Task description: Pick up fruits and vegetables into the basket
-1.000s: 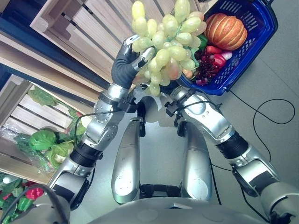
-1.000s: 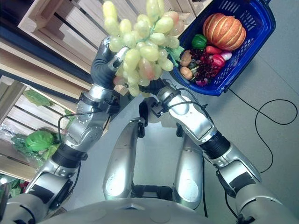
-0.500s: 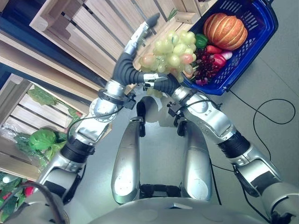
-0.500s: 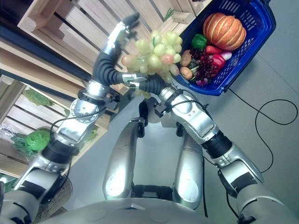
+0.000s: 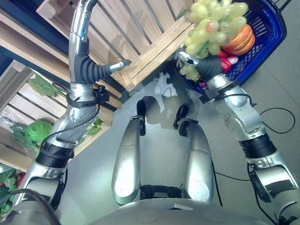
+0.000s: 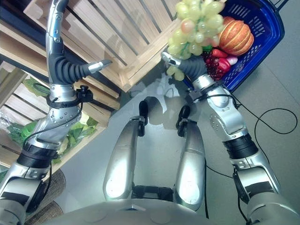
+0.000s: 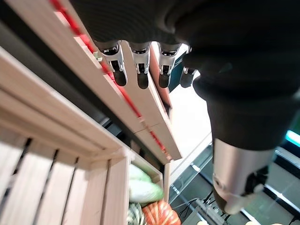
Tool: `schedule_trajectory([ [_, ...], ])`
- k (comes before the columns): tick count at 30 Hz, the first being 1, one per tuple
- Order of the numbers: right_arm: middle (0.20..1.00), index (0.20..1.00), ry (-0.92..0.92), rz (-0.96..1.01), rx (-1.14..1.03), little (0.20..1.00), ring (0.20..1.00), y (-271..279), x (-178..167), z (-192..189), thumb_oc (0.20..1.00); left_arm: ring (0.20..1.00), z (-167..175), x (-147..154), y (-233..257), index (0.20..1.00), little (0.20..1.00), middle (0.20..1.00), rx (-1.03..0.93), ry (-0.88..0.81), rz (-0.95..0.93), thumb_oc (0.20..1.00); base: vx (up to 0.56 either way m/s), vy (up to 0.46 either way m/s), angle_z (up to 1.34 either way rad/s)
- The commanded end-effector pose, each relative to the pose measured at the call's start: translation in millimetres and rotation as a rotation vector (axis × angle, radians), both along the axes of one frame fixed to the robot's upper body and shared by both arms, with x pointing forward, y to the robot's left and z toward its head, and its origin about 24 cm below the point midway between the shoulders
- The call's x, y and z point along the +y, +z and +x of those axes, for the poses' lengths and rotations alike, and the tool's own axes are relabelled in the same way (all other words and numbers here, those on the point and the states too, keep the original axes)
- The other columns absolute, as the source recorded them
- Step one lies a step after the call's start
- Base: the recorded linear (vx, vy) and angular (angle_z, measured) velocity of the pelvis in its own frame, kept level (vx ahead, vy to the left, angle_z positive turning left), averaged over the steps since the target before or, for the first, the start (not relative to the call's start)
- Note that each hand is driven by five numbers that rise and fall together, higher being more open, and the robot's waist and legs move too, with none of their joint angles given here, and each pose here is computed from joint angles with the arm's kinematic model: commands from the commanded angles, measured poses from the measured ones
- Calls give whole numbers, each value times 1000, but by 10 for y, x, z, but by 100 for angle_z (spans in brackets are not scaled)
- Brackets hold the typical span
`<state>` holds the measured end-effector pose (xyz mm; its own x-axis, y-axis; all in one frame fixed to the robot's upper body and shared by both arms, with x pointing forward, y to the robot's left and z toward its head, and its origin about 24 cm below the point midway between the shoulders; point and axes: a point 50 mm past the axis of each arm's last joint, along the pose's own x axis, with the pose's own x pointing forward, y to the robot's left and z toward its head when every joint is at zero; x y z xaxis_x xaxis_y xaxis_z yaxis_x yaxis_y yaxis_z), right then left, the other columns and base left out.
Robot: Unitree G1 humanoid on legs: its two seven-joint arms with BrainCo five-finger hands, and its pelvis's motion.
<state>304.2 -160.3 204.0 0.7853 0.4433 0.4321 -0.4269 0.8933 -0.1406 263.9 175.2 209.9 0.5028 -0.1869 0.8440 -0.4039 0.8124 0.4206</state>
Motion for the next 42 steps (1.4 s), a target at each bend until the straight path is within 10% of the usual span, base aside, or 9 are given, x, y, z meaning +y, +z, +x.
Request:
schedule_trajectory([
  [1, 200, 200, 69, 123, -216, 200, 200, 401, -7, -188, 200, 1000, -117, 0, 77, 1000, 1000, 1000, -3, -98, 9, 1000, 0, -56, -2],
  [15, 200, 200, -58, 541, 122, 200, 200, 104, -1083, 133, 200, 1000, 25, 142, -885, 1000, 1000, 1000, 862, -300, 102, 1000, 8, -46, -2],
  [33, 200, 200, -59, 774, 445, 200, 200, -123, -1506, 503, 200, 1000, 254, 12, -1324, 1000, 1000, 1000, 1220, -445, 21, 1000, -3, -5, 1],
  [34, 297, 297, -88, 784, 453, 297, 297, -112, -1530, 526, 297, 1000, 239, -22, -1434, 1000, 1000, 1000, 1243, -433, 6, 1000, -33, 31, 0],
  [35, 1000, 1000, -123, 850, 460, 1000, 1000, -125, -1561, 540, 1000, 1000, 221, -39, -1536, 1000, 1000, 1000, 1272, -413, 5, 1000, -31, 31, 0],
  [42, 1000, 1000, -238, 818, 460, 1000, 1000, -269, -1555, 573, 1000, 1000, 90, -217, -1812, 1000, 1000, 1000, 1294, -424, 2, 1000, -34, 50, -4],
])
